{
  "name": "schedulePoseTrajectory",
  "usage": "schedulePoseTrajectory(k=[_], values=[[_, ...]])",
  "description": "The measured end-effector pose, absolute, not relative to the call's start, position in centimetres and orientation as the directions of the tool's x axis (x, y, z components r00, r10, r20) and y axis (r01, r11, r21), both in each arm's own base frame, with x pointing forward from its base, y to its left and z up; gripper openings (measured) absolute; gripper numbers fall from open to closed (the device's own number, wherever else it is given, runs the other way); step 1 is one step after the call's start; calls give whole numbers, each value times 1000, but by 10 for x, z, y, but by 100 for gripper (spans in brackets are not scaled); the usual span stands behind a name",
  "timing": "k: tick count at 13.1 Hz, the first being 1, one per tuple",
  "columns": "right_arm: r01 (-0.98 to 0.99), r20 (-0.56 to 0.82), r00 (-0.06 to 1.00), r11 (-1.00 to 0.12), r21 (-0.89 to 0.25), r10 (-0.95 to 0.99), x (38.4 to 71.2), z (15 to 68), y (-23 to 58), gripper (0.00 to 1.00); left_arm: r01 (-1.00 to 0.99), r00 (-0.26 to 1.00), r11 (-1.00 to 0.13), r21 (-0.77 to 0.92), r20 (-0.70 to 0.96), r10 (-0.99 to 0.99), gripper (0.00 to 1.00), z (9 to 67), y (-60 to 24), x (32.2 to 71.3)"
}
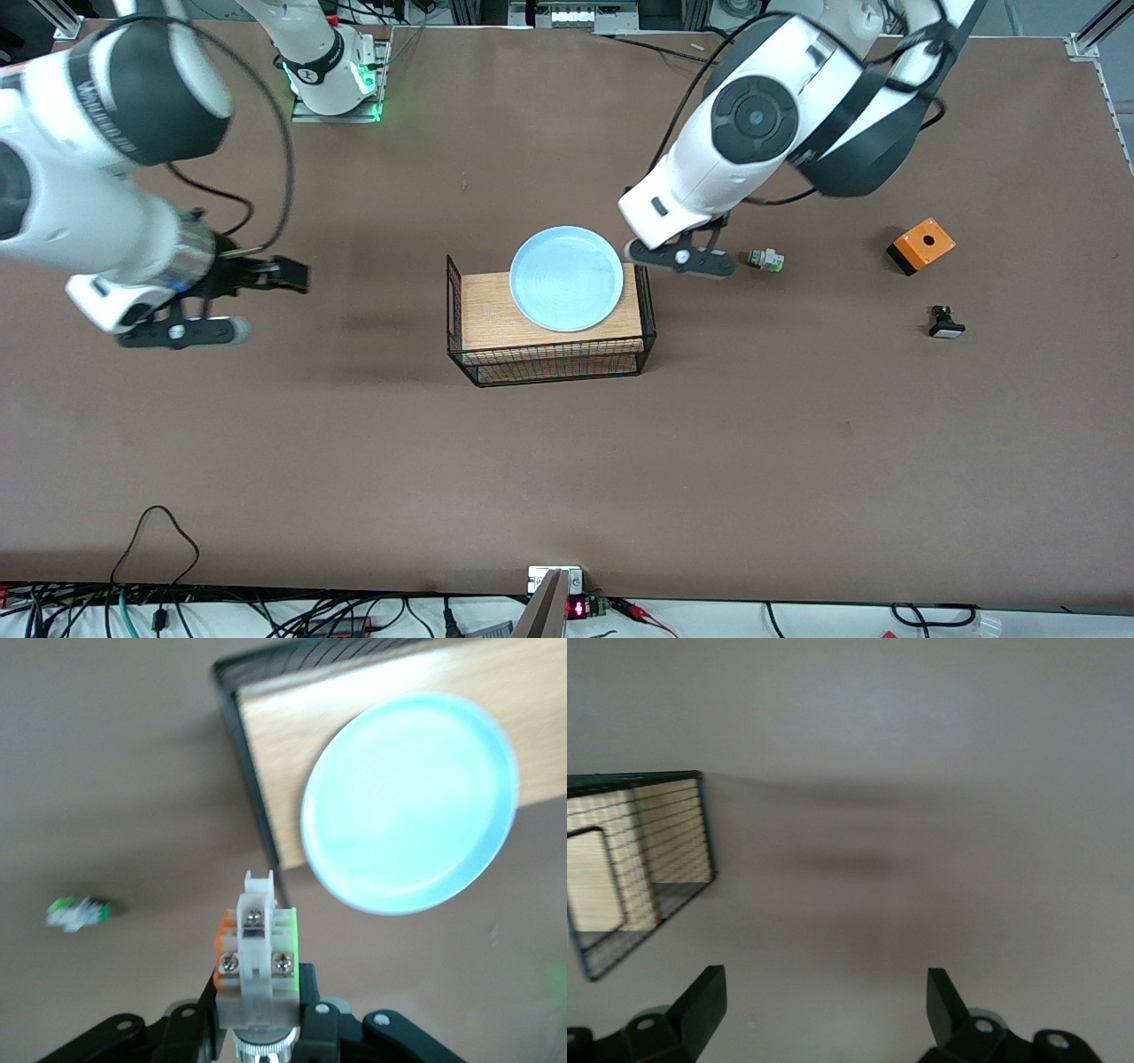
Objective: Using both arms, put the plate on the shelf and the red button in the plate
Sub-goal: 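Lower the white switch onto the blue plate with the left gripper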
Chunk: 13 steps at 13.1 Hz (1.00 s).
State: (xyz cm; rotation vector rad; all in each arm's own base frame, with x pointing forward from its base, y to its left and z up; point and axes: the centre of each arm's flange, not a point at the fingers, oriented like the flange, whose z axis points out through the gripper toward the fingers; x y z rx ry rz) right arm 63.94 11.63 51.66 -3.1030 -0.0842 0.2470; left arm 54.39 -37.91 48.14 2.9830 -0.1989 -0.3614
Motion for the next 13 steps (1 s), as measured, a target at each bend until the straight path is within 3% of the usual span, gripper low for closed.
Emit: schedulePoseTrajectory(k=[3,8,13], values=[[22,-183,983,-999,-26,27,642,514,74,100,-79,970,-979,190,-213,-120,34,467,-407,555],[30,-166,986,-1000,-8,31,640,524,76,100,-52,983,-993,109,-168,-70,34,436,-491,526],[52,-102,994,-998,30,49,626,540,69,100,-39,972,-996,83,-227,-57,34,379,-498,536]])
